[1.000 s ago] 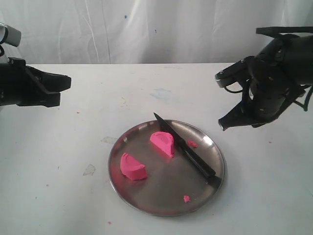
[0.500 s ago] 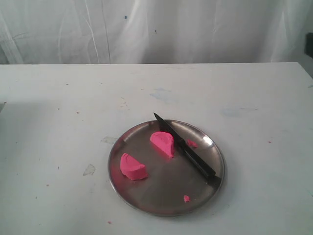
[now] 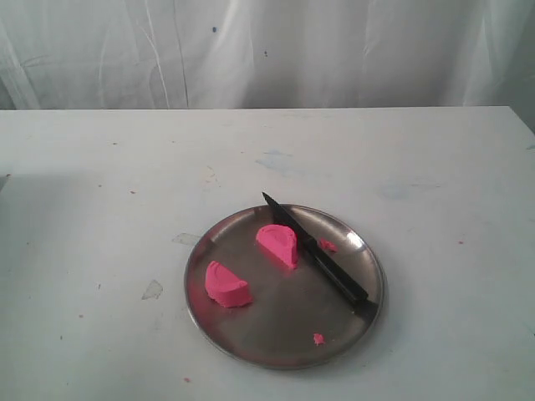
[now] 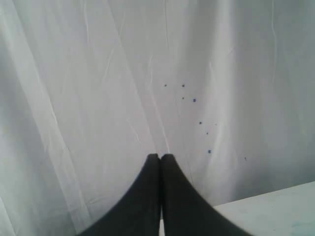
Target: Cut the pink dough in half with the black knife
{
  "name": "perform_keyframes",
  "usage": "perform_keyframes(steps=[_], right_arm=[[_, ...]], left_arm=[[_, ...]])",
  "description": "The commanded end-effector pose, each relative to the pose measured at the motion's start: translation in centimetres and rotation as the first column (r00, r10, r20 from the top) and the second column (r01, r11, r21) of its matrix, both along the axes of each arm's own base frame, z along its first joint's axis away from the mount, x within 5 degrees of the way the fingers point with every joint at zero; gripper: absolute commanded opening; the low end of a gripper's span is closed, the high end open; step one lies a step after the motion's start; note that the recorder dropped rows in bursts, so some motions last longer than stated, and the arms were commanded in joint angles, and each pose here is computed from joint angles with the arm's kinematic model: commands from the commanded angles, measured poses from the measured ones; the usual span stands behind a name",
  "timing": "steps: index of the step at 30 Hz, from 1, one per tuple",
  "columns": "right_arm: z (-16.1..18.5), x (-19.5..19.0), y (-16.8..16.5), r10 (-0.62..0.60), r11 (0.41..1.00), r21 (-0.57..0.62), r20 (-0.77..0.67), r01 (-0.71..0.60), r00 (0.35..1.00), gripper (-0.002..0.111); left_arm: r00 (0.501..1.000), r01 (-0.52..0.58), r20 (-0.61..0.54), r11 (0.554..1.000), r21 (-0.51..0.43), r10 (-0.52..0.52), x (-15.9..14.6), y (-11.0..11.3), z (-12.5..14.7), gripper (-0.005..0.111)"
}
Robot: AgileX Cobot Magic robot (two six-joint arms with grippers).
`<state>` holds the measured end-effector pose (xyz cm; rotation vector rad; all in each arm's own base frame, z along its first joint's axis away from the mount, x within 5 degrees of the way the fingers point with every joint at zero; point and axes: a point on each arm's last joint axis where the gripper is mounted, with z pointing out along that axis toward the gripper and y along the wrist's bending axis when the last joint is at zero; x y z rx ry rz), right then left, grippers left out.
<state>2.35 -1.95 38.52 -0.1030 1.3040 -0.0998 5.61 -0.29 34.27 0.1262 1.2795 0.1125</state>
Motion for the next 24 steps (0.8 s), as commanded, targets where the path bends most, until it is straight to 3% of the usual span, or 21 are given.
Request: perform_keyframes(steps=[1, 4, 7, 12, 21, 24], right_arm=[[-0.3, -1.0, -0.4, -0.028, 1.0, -0.005, 0.034, 0.028, 0.999, 0.0], [-1.8, -0.5, -0.1, -0.009, 0.999, -0.032, 0.018, 0.01, 1.0, 0.0], [-3.6, -0.9, 0.7, 0.084, 0.996, 0.034, 0.061, -0.086, 0.995, 0.0], [-7.6, 0.3, 1.4, 0.037, 0.999, 0.01, 0.03, -0.037, 0.999, 0.0], [-15.3, 2.6, 0.7, -0.13, 0.991, -0.009, -0.258, 0.132, 0.957, 0.0], [-18.1, 2.9, 0.9, -0.065, 0.977, 0.162, -0.401, 0.141, 0.914, 0.0]], left_arm=[[1.0, 0.002, 0.001, 1.0, -0.02, -0.002, -0.1, 0.0, -0.1, 0.0], [1.0, 0.0, 0.001, 1.0, -0.021, 0.0, -0.1, 0.0, -0.1, 0.0], [1.0, 0.0, 0.001, 1.0, -0.021, 0.0, -0.1, 0.0, -0.1, 0.0], [1.0, -0.003, 0.001, 1.0, -0.022, 0.003, -0.1, 0.1, -0.1, 0.0], [1.0, -0.001, -0.001, 1.0, -0.018, 0.001, -0.1, 0.1, -0.2, 0.0], [1.0, -0.001, -0.001, 1.0, -0.018, 0.001, -0.1, 0.1, -0.2, 0.0]])
